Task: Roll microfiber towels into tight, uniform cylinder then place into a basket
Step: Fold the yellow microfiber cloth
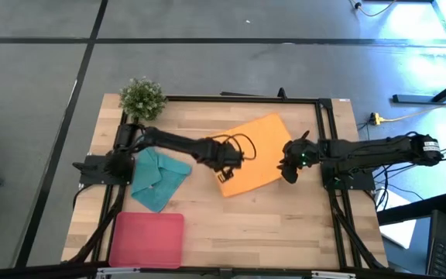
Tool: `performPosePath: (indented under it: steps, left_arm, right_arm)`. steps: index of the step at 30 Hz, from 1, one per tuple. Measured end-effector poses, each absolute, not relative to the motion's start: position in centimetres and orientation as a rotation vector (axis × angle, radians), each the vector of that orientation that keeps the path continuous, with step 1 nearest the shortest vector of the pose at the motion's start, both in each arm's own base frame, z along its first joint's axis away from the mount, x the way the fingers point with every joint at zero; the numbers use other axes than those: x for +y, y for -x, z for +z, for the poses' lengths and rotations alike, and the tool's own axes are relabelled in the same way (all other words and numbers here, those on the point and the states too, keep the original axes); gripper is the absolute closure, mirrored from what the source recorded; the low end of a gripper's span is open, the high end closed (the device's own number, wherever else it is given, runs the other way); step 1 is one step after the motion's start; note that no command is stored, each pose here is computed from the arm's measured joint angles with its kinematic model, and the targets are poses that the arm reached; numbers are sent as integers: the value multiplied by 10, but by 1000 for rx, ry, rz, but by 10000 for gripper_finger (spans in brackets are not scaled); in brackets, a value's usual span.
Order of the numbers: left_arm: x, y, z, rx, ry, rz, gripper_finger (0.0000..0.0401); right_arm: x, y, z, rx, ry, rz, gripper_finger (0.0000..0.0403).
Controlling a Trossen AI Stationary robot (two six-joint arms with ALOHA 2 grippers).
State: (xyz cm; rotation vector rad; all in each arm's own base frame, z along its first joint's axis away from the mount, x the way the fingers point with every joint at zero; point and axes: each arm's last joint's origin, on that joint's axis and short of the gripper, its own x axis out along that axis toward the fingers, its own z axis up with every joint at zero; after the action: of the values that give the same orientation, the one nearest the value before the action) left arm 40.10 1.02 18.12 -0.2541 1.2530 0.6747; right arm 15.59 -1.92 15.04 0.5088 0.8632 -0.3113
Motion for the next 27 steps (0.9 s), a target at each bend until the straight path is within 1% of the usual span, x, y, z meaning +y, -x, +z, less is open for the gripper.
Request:
performPosePath:
  steps: [7, 12, 19, 22, 27]
  left_arm:
    - [50, -405, 141, 1359, 266, 727, 318]
    - [55, -406, 133, 1387, 303, 713, 317]
    - [34, -408, 133, 1405, 342, 642, 324]
    - [20, -409, 133, 1417, 385, 596, 326]
    - [-1, -410, 133, 1411, 469, 583, 325]
  right_arm:
    - [-20, -149, 139, 883, -497, -381, 254]
    - [-22, -146, 137, 898, -452, -466, 254]
    - [-27, -145, 137, 869, -380, -595, 254]
    - [-27, -145, 138, 866, -373, -607, 254]
    - [-27, -145, 138, 866, -373, -607, 254]
